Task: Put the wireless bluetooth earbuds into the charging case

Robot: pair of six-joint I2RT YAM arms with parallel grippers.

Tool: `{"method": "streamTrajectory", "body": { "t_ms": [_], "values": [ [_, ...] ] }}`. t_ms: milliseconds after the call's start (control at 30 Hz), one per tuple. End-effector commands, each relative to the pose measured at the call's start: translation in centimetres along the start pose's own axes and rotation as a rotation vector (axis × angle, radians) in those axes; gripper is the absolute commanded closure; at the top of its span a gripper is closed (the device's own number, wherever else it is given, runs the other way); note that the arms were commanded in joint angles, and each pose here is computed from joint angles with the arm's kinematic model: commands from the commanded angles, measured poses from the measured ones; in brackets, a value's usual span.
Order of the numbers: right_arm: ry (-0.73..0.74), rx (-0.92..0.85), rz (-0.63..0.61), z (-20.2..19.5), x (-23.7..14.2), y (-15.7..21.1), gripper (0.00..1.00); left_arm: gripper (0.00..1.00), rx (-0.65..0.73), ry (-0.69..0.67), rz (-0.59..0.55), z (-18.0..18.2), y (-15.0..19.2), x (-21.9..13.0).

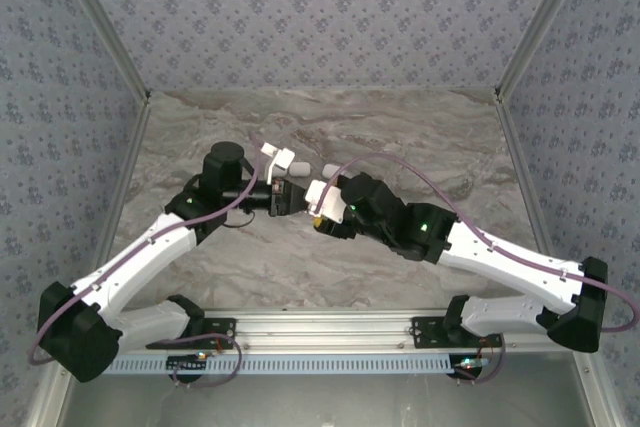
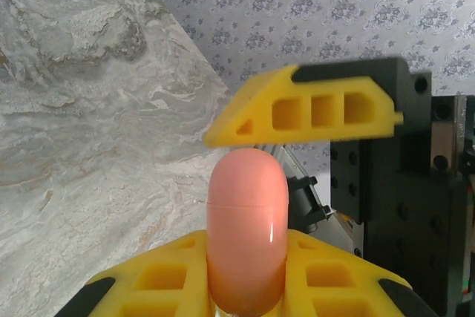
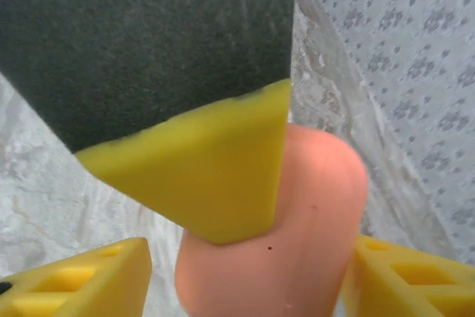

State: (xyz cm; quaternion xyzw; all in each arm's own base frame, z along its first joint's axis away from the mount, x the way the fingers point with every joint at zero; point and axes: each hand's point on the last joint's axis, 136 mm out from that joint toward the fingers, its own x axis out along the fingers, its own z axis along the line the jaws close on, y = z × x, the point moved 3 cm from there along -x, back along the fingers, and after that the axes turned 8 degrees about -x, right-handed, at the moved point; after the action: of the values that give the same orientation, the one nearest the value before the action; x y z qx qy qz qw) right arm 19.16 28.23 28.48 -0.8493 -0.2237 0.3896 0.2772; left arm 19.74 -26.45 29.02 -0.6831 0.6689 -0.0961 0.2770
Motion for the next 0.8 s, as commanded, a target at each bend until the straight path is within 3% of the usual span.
{"method": "streamTrajectory", "body": {
  "t_ms": [0, 100, 333, 433, 567, 767],
  "values": [
    [-0.055, 0.108, -0.025, -0.6, -1.3, -0.2, 0.15, 0.88, 0.135, 0.04, -0.089, -2.4, -1.7, -0.7],
    [-0.124, 0.238, -0.081, -0.8, -2.5, 0.1, 0.0, 0.98, 0.206, -0.004, -0.19, -2.2, -2.5, -1.4],
    [-0.311, 0.602, -0.36, -2.9, -5.1, -0.4, 0.0, 1.0, 0.409, -0.018, -0.481, -2.5, -4.1, -3.5],
    [-0.276, 0.666, -0.43, -4.0, -4.9, -0.9, 0.0, 1.0, 0.487, -0.007, -0.559, -3.1, -3.9, -4.2],
    [-0.19, 0.717, -0.459, -5.4, -3.7, -0.8, 0.0, 1.0, 0.542, 0.022, -0.568, -3.9, -3.1, -4.3],
    [-0.181, 0.709, -0.473, -6.6, -2.7, -2.0, 0.0, 1.0, 0.55, 0.027, -0.548, -3.9, -2.6, -4.2]
  ]
}}
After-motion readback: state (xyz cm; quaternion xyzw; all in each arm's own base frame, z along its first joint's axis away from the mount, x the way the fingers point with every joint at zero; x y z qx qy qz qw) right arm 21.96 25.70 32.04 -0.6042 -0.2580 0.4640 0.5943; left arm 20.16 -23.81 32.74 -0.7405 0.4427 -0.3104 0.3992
